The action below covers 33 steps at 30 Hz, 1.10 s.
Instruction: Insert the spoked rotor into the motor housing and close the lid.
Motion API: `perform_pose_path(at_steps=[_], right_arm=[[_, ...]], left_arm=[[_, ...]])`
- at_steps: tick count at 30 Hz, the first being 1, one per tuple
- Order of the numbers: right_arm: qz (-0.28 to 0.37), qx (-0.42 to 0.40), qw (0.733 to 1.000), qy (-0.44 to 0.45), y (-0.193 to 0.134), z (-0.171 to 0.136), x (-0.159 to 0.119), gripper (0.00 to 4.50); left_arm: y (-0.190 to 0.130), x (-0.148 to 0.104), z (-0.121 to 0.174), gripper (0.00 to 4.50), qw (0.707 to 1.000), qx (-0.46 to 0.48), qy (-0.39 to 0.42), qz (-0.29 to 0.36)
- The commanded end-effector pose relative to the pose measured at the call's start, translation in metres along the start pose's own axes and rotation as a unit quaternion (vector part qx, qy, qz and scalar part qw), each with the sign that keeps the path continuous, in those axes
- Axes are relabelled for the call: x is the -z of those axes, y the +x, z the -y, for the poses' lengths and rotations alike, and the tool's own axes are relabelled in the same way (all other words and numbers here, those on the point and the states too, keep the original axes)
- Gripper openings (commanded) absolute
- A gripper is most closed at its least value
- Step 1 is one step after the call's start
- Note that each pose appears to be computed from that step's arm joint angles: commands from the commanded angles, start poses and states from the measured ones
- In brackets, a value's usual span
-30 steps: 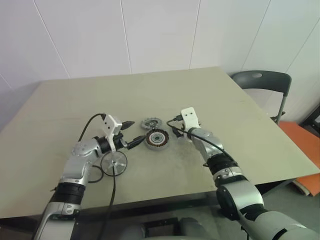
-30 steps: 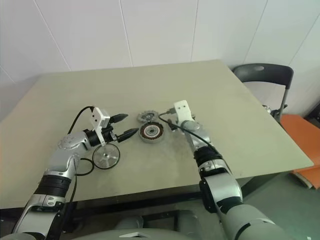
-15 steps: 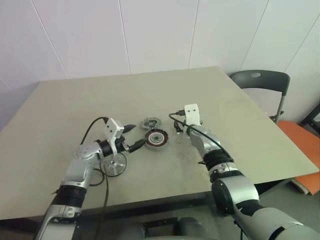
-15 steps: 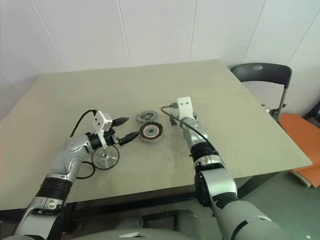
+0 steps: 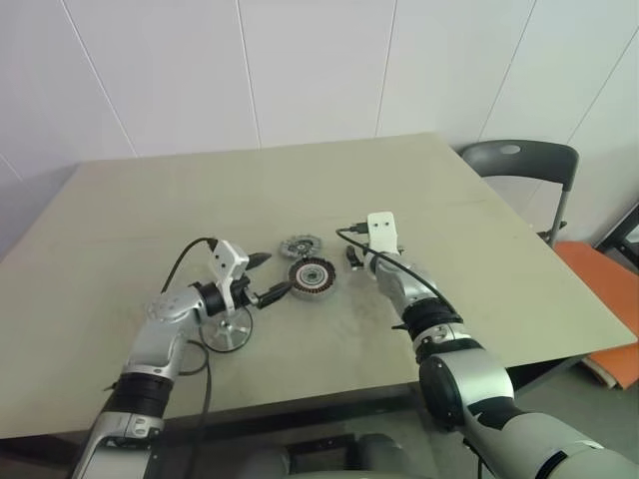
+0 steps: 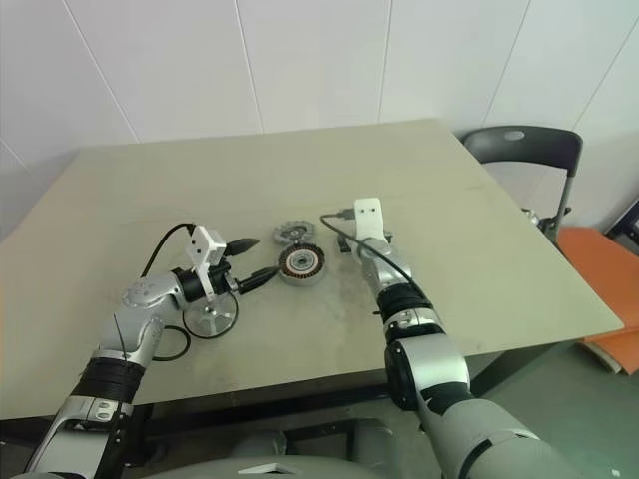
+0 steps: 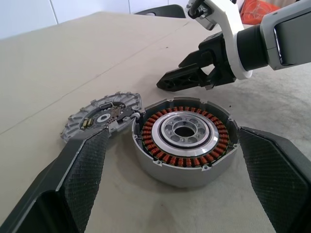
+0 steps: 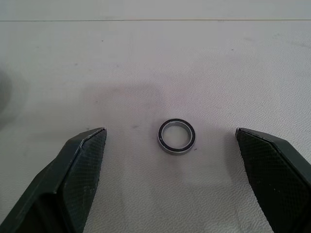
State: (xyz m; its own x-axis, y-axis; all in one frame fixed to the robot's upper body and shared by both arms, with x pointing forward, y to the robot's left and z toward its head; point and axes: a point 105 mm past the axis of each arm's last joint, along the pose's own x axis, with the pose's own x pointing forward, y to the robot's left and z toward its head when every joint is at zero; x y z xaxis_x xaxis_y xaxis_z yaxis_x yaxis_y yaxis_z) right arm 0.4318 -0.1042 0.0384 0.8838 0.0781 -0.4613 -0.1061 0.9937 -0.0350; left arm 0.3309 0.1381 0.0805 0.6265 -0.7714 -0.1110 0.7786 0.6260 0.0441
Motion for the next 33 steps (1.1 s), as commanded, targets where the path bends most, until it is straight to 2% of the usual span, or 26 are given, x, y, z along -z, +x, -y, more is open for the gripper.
perform_pose_path(at_steps=[1,9,14,19,21,24,26,30,33], right_arm=[[0.015,-0.019,1.000,0.009,-0.001,-0.007,-0.016,3.57],[0.015,-0.037,0.999,0.019,-0.002,-0.012,-0.017,0.81],[0.015,-0.054,0.998,0.025,-0.002,-0.016,-0.015,0.75],[0.064,-0.098,0.993,0.032,-0.007,-0.027,-0.028,0.75],[0.113,-0.154,0.981,0.039,-0.016,-0.038,-0.046,0.75],[0.194,-0.248,0.945,0.082,-0.039,-0.048,-0.080,0.75],[0.231,-0.283,0.927,0.085,-0.052,-0.050,-0.096,0.75],[0.242,-0.356,0.903,0.014,-0.069,-0.064,-0.104,0.75],[0.178,-0.419,0.886,-0.089,-0.076,-0.076,-0.078,0.75]], left_arm=[[0.001,-0.017,0.001,4.50,0.999,0.003,0.029,0.023],[0.001,-0.021,0.002,4.50,0.999,0.004,0.034,0.026],[0.000,-0.020,0.001,4.50,0.999,0.004,0.035,0.023],[-0.002,-0.030,-0.006,4.50,0.998,-0.024,0.020,0.060],[-0.006,-0.034,-0.012,4.50,0.996,-0.042,0.012,0.077],[-0.013,-0.037,-0.018,4.50,0.994,-0.059,0.001,0.091],[-0.019,-0.039,-0.023,4.50,0.992,-0.074,-0.001,0.101],[-0.028,-0.036,-0.029,4.50,0.991,-0.093,-0.003,0.101],[-0.037,-0.032,-0.029,4.50,0.992,-0.093,-0.001,0.090]])
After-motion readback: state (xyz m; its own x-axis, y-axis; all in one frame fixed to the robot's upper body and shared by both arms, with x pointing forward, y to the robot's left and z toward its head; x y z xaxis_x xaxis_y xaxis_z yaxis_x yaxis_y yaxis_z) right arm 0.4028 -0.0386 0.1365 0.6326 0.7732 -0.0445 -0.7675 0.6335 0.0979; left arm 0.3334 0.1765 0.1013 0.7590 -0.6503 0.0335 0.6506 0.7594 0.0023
